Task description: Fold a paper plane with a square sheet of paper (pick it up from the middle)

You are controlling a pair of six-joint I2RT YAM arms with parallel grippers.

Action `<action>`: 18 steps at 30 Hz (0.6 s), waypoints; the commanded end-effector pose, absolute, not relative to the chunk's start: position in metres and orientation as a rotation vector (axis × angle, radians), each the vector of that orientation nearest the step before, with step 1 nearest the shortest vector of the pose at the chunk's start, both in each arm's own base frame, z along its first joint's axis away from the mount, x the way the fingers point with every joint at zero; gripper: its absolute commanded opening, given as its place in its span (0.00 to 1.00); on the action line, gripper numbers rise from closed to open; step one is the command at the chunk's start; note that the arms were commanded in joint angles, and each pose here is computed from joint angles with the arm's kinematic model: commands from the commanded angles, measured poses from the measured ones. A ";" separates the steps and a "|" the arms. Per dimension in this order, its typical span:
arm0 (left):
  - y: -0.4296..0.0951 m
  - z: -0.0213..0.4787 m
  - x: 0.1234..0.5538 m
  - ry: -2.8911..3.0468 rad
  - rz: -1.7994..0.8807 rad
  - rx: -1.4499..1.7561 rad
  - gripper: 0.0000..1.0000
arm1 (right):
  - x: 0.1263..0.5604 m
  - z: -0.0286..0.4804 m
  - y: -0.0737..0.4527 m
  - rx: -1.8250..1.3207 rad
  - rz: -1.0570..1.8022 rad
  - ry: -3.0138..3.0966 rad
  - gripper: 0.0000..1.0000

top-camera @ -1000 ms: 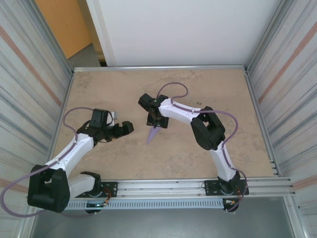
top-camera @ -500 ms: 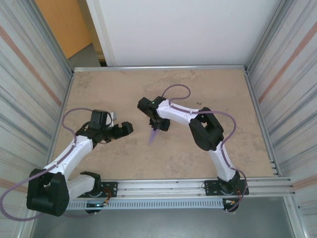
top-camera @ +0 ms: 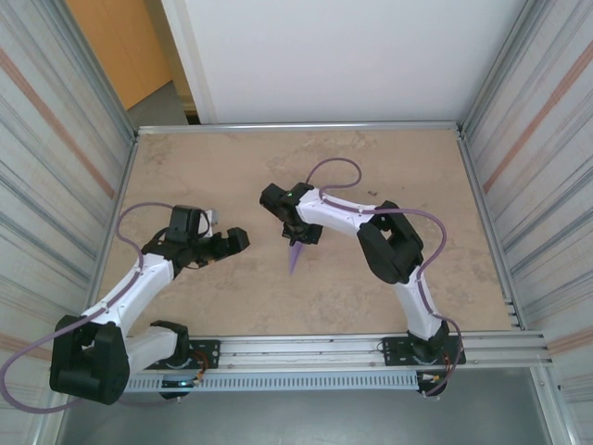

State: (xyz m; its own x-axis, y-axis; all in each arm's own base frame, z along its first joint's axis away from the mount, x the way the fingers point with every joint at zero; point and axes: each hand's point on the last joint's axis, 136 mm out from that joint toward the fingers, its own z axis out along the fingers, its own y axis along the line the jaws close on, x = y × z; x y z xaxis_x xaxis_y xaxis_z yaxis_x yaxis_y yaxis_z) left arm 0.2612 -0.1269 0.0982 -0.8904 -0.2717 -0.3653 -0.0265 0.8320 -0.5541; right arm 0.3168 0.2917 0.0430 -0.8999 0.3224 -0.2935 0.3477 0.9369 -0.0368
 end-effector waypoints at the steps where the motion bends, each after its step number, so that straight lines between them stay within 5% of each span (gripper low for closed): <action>1: -0.128 0.105 0.264 2.538 -0.797 -0.240 0.99 | 0.329 0.077 0.298 0.387 -0.020 2.739 0.08; 18: -0.138 0.107 0.288 2.435 -0.913 -0.335 0.98 | 0.348 0.109 0.369 -0.112 0.918 2.624 0.04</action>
